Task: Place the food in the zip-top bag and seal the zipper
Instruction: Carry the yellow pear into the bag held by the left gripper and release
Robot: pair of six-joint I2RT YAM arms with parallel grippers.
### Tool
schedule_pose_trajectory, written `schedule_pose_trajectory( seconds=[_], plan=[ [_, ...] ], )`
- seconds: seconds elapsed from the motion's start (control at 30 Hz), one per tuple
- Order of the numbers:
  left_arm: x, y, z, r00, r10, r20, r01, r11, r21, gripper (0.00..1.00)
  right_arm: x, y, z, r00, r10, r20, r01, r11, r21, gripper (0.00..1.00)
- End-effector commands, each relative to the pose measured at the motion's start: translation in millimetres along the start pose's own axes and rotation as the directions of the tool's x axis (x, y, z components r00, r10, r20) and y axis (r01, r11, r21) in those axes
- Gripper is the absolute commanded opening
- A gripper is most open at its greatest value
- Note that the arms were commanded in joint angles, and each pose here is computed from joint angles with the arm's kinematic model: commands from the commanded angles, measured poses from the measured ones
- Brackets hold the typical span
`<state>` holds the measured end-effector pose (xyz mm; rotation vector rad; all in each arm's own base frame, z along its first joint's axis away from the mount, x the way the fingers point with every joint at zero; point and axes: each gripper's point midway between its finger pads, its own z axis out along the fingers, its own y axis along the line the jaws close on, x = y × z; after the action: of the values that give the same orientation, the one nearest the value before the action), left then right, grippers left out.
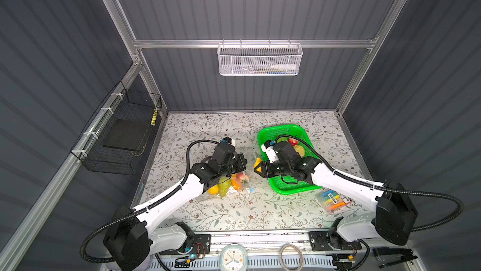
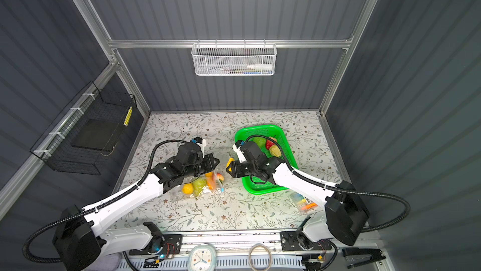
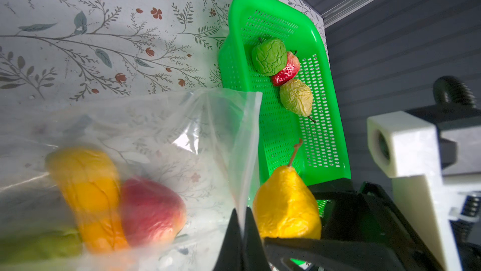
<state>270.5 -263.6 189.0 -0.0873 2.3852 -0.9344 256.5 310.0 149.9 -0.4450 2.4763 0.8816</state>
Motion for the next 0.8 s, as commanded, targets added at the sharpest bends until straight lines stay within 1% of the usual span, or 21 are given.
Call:
schedule_pose_trajectory(
  seconds=[0.0,0.23,0.47,0.63,0.77],
  plan=[
    [-4.0,-11.8,-3.8,1.000,0.007,0.007,-0.008,0.999,0.033,0.00,-19.2,17.2,5.8,0.999,-0.012,0.035,0.014,0.999,-0.047,0.40],
    [-5.6,-15.2,-6.9,1.000,0.011,0.010,-0.011,0.999,0.042,0.00,-22.7,11.5,40.6,0.999,-0.016,-0.030,0.016,1.000,-0.002,0.40],
    [-8.1,-14.1,-10.3,1.000,0.010,0.026,-0.010,0.999,0.036,0.00,-12.8,-1.8,59.0,0.998,0.005,-0.068,-0.002,0.999,0.052,0.44],
    [-8.9,-11.9,-10.6,0.999,0.004,0.033,-0.005,1.000,0.024,0.00,-4.2,-2.8,61.5,0.997,-0.013,-0.077,0.019,0.997,0.079,0.50],
    [-9.4,-10.8,-11.4,0.999,-0.001,0.039,0.000,1.000,0.022,0.00,-1.4,-3.5,60.3,0.996,-0.044,-0.072,0.052,0.993,0.108,0.59]
  ],
)
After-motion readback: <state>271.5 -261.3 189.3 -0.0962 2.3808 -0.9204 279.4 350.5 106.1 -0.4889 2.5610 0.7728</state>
